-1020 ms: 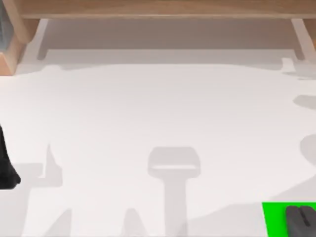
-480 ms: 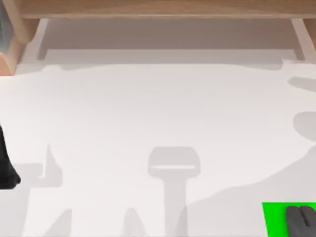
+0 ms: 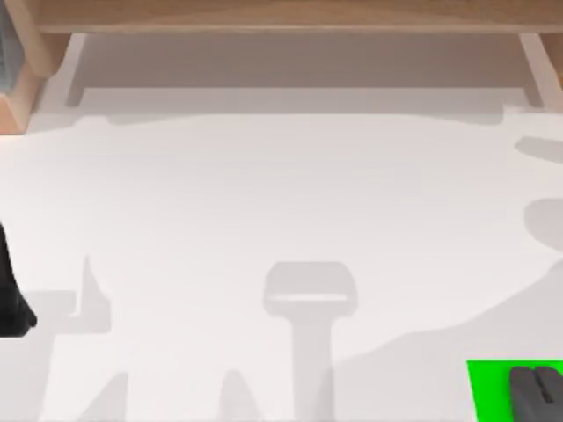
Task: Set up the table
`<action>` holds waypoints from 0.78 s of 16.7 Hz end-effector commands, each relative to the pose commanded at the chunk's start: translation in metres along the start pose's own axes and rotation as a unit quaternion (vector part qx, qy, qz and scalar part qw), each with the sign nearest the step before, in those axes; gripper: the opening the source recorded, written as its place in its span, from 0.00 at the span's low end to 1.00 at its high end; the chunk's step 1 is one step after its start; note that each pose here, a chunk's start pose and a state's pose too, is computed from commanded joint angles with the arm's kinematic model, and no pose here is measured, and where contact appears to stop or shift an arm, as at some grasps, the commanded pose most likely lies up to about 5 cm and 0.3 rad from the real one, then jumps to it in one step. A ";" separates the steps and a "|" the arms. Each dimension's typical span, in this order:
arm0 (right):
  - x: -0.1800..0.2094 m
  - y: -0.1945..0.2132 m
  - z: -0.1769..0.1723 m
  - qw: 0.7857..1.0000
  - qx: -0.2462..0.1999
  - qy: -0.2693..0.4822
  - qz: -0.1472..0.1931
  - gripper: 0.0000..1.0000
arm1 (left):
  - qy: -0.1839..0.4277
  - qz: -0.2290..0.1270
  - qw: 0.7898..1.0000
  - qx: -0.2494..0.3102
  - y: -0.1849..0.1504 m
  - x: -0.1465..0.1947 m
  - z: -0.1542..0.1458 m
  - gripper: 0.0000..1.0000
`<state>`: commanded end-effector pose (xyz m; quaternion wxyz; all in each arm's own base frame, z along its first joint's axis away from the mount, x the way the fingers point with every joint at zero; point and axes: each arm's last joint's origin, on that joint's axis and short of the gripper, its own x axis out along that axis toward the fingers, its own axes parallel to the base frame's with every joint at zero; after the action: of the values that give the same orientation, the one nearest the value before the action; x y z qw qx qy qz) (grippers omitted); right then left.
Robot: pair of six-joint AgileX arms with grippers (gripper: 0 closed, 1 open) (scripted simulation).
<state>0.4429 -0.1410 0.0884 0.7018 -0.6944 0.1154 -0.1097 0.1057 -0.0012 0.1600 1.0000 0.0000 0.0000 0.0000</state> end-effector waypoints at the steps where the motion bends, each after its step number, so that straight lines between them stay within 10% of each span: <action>1: 0.000 0.000 0.000 1.000 0.000 0.000 0.000 0.45 | 0.000 0.000 1.000 0.000 0.000 0.000 0.000 1.00; 8: 0.000 0.000 0.000 1.000 0.000 0.000 0.000 0.98 | 0.000 0.000 1.000 0.000 0.000 0.000 0.000 1.00; 13: 0.000 0.000 0.000 1.000 0.000 0.000 0.000 1.00 | 0.000 0.000 1.000 0.000 0.000 0.000 0.000 1.00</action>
<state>0.4429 -0.1410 0.0884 0.7018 -0.6944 0.1154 -0.1097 0.1057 -0.0012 0.1600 1.0000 0.0000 0.0000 0.0000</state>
